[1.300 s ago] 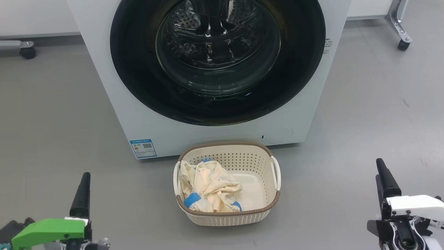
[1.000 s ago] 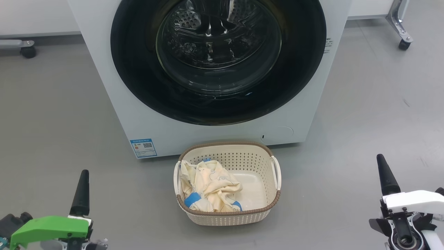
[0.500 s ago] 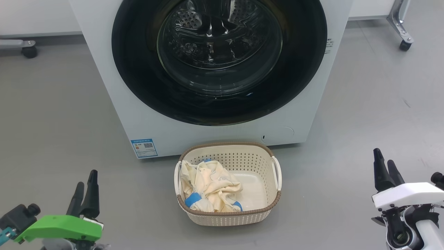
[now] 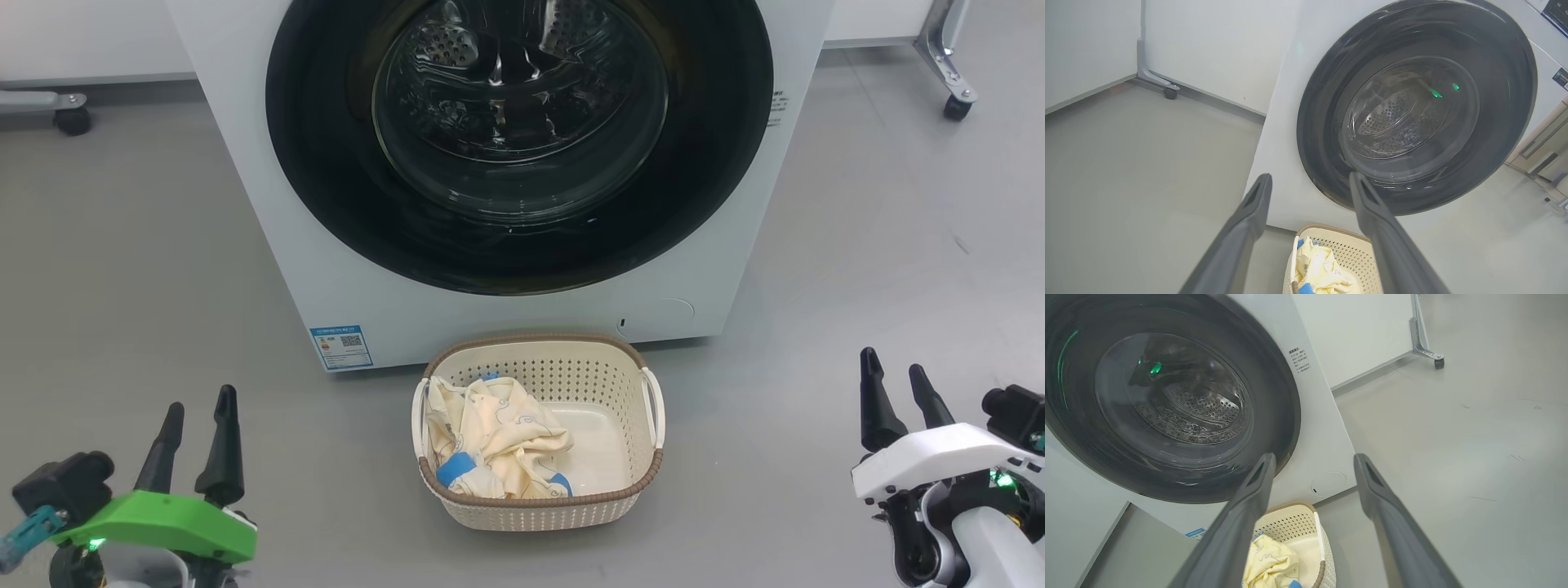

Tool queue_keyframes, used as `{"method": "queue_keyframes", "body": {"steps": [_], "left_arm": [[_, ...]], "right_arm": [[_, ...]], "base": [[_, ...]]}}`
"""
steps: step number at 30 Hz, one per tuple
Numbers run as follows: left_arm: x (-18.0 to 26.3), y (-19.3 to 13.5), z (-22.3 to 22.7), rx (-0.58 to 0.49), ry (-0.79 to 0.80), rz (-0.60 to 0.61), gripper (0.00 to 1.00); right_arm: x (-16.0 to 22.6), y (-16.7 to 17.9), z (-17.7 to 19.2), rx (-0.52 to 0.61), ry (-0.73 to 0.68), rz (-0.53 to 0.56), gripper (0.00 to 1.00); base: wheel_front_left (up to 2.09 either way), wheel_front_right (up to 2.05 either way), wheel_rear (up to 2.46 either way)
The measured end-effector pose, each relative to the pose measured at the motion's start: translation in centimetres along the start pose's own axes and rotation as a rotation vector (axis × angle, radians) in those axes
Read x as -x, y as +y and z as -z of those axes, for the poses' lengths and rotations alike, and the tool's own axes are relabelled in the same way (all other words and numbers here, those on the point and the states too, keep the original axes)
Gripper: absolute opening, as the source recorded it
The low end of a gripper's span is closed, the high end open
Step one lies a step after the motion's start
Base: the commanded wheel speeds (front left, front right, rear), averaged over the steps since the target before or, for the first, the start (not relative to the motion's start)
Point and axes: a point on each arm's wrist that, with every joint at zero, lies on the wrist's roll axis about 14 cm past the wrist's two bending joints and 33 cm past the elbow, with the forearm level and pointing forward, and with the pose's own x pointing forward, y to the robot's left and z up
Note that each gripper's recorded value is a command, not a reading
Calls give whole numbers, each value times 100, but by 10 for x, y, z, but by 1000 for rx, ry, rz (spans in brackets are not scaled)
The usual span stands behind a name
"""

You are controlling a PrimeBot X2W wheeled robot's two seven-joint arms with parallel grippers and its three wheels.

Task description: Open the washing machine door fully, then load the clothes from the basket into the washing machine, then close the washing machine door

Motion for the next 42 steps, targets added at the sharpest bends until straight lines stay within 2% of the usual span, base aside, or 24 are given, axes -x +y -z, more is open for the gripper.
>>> {"method": "queue_keyframes", "body": {"steps": [9, 24, 33, 42], "left_arm": [[1, -6, 3, -202, 2, 22, 100], [3, -14, 7, -387, -21, 56, 100], [3, -19, 9, -464, -37, 78, 100], [3, -12, 13, -458, -20, 55, 100]], "right_arm": [[-3, 4, 2, 191, 0, -13, 100], [-6, 16, 0, 406, -41, -51, 100], [-8, 22, -5, 511, -82, -63, 100], [-8, 21, -7, 493, -92, -46, 100]], "base": [[0, 0, 0], [0, 0, 0], [0, 0, 0], [0, 0, 0]]}}
